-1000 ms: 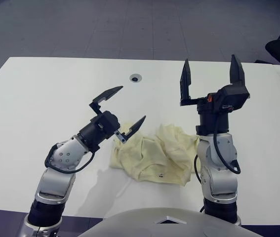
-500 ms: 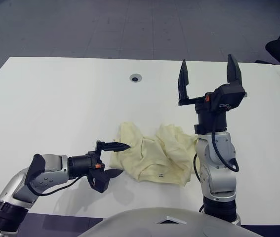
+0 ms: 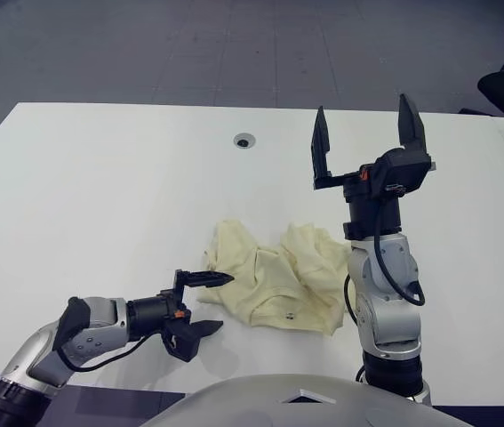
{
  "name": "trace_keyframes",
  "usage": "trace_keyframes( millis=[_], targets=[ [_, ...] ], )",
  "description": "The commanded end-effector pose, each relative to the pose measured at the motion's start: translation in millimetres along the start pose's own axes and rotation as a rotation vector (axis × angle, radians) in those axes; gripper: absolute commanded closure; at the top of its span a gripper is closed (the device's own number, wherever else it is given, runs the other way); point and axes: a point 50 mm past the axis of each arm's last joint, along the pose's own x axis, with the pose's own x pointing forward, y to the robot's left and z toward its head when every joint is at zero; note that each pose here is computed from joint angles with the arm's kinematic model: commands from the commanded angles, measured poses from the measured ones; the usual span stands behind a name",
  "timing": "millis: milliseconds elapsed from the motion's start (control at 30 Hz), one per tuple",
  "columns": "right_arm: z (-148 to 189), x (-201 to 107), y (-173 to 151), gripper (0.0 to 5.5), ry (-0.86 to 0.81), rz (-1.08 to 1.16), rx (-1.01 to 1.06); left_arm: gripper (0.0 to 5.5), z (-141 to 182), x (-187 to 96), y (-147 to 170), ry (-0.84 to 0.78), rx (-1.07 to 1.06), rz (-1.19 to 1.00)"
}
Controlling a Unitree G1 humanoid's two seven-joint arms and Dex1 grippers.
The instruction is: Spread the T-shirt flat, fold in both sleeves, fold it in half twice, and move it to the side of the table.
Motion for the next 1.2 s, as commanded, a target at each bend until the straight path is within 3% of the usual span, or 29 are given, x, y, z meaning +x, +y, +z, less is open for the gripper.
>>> trace_keyframes(
  millis=[33, 633, 1200],
  targets=[
    [5, -1, 1, 0.12, -0.005, -0.014, -0.003, 0.1, -9, 4, -14, 0.068, -0.003, -0.078],
    [7, 0, -1, 0.12, 0.008, -0.036, 0.019, 0.1, -4, 24, -23, 0.032, -0.039, -0.083],
    [9, 0, -4, 0.12, 0.007, -0.049, 0.02, 0.1, -23, 22, -17, 0.131, -0.015, -0.041]
  ],
)
